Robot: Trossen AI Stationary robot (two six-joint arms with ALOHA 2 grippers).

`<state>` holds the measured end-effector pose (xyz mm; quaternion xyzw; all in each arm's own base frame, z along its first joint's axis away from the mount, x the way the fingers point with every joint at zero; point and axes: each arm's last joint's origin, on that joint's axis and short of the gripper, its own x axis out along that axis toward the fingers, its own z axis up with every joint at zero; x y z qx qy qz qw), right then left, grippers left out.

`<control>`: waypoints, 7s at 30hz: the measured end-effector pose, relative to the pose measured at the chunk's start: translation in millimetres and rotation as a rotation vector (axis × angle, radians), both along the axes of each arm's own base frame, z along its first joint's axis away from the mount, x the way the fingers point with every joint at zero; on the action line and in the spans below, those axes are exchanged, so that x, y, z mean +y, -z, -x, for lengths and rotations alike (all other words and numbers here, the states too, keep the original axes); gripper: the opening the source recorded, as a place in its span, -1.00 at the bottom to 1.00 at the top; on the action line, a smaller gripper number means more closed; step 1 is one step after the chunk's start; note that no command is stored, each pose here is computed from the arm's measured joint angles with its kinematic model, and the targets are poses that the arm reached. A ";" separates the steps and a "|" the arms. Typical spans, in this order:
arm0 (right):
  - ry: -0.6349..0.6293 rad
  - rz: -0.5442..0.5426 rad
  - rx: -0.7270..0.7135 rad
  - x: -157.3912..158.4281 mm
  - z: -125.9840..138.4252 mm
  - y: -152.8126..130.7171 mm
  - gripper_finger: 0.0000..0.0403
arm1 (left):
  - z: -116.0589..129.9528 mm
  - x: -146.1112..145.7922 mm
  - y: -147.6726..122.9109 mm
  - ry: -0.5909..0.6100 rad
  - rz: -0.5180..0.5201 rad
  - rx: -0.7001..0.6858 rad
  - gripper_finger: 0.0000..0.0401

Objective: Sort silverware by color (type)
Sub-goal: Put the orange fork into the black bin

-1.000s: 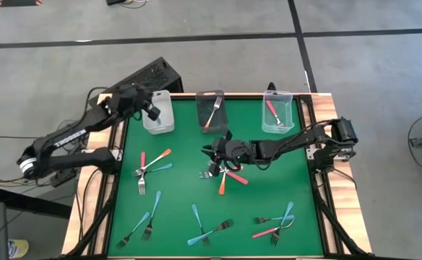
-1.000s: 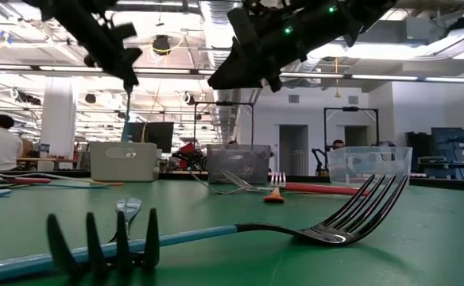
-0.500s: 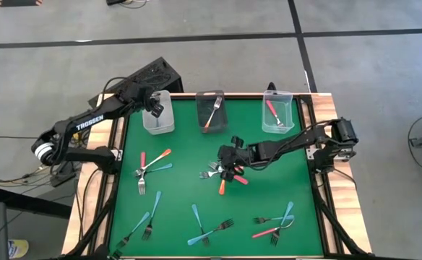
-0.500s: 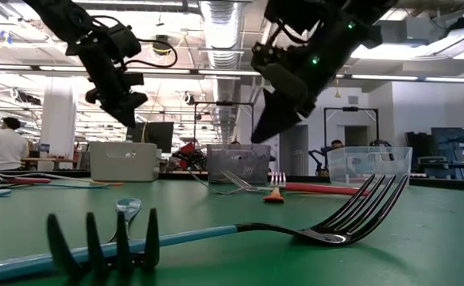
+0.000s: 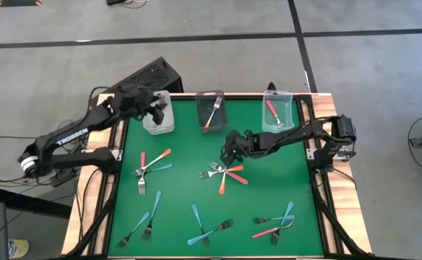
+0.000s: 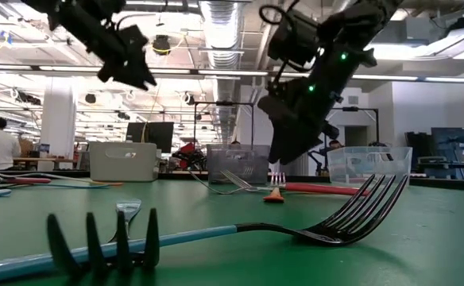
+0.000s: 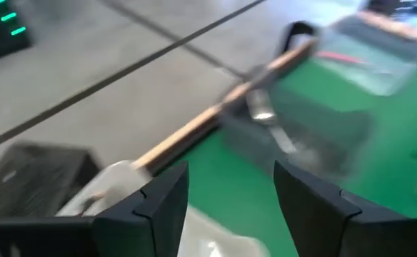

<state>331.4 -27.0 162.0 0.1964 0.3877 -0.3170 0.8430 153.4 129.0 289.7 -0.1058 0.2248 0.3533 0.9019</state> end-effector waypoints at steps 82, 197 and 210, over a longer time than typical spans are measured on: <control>-0.375 0.770 -0.321 56.1 10.1 -78.1 -0.97 | -161.8 -82.3 89.3 0.601 0.012 -0.086 -0.03; -0.519 0.202 -0.037 74.4 -6.8 58.1 -0.28 | -174.0 -65.4 7.9 0.271 -0.068 0.201 -0.12; -0.386 0.204 -0.115 76.9 -7.0 50.8 -0.89 | -114.2 -87.0 71.1 0.316 0.018 -0.084 -0.12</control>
